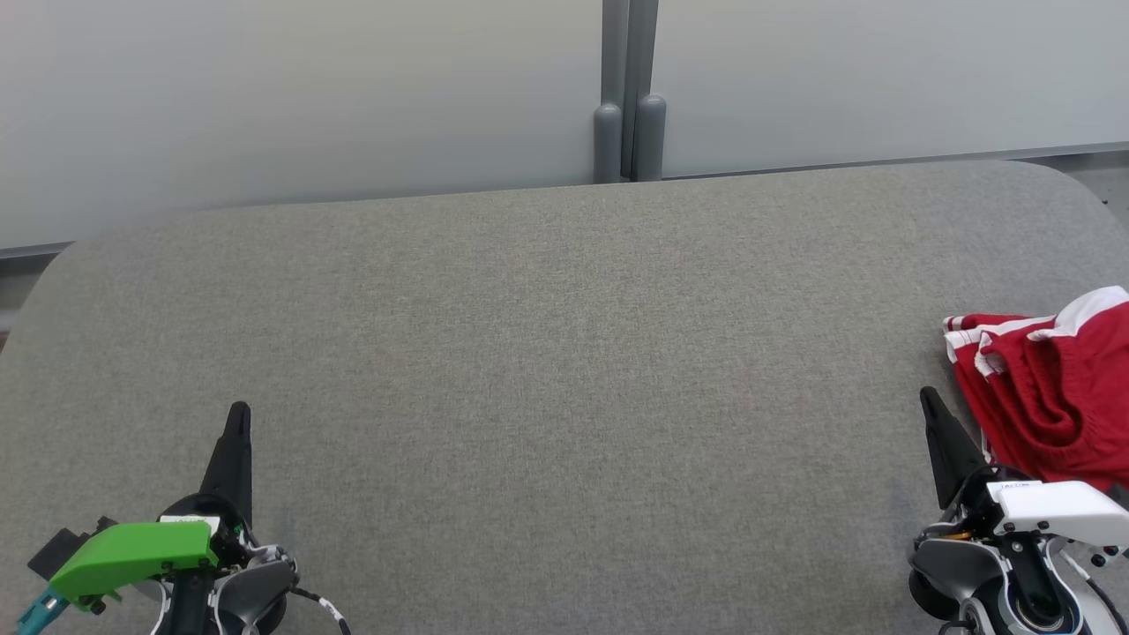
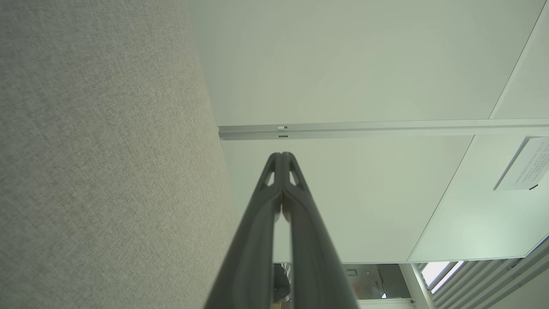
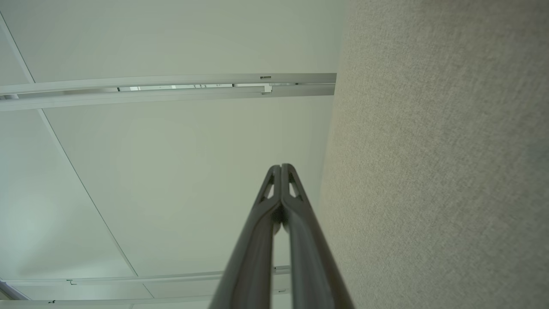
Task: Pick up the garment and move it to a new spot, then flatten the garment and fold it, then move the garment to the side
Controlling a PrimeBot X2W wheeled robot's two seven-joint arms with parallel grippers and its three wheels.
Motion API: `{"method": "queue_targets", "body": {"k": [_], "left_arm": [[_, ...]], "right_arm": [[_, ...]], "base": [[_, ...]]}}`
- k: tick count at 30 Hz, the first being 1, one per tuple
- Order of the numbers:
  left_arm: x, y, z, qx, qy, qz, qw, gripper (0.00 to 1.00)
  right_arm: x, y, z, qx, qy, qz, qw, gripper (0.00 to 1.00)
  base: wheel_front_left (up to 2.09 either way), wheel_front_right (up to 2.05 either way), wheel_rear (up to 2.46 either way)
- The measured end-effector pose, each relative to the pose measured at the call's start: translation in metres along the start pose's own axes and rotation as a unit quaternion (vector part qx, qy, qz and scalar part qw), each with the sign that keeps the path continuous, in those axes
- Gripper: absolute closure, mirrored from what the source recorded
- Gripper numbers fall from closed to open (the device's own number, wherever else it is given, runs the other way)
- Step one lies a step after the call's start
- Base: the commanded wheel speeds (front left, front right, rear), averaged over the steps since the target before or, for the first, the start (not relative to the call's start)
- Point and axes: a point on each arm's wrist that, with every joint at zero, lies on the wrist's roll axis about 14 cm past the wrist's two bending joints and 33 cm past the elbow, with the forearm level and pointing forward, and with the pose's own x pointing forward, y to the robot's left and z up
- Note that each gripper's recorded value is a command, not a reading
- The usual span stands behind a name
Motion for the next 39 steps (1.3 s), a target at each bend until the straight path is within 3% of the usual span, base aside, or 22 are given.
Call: {"method": "queue_targets", "body": {"k": [39], "left_arm": [[0.0, -0.0001, 0.0, 0.0, 0.0, 0.0, 1.0, 1.0]], "right_arm": [[0.0, 0.0, 0.0004, 0.001, -0.001, 0.0, 1.0, 1.0]], "base": [[0.0, 0.0, 0.0]]}}
